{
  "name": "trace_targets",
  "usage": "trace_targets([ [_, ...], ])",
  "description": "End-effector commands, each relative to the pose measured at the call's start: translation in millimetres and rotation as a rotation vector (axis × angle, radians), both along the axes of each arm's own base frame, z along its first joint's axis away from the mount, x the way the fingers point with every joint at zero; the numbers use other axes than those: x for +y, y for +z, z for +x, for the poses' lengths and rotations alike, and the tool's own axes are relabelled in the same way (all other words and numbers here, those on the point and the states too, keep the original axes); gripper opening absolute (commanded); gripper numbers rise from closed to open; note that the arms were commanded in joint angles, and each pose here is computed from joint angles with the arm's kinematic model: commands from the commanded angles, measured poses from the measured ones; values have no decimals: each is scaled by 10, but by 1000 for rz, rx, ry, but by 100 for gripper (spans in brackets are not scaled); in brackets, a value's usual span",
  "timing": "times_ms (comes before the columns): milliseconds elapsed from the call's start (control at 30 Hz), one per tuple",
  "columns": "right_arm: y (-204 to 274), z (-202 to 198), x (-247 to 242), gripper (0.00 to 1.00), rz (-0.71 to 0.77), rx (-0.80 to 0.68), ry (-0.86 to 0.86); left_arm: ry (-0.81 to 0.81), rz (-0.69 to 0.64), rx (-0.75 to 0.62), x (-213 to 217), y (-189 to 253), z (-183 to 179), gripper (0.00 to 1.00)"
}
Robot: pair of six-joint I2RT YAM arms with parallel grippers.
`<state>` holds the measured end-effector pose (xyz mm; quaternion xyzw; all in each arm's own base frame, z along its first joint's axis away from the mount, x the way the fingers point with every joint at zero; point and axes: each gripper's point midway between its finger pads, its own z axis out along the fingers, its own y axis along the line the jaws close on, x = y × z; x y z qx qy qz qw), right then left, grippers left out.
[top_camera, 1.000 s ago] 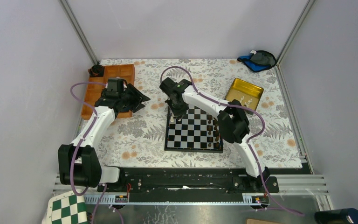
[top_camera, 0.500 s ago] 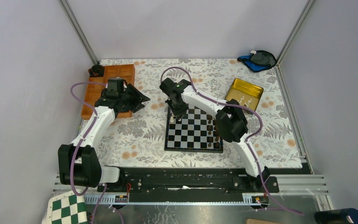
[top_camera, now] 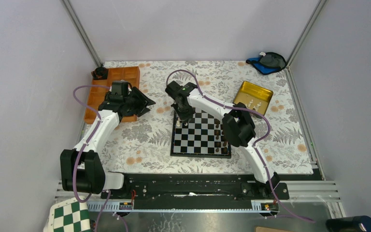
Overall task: Set up the chess pieces on the board
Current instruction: Place the chess piece on the chessboard.
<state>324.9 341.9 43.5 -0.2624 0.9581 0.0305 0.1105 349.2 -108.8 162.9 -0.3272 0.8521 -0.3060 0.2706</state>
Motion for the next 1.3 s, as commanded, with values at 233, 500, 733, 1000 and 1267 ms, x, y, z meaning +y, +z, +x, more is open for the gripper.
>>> trace_targets([
  [233, 93, 28, 31, 3, 23, 7, 14, 8, 26, 11, 46, -64, 5, 54],
  [500, 126, -13, 41, 0, 28, 21, 20, 8, 22, 13, 40, -62, 19, 55],
  [733, 119, -42, 34, 0, 25, 36, 24, 9, 21, 17, 39, -72, 22, 55],
  [1000, 67, -65, 28, 3, 24, 50, 22, 9, 20, 19, 40, -82, 15, 54],
  [1267, 35, -73, 27, 16, 25, 51, 20, 3, 12, 25, 23, -115, -6, 55],
])
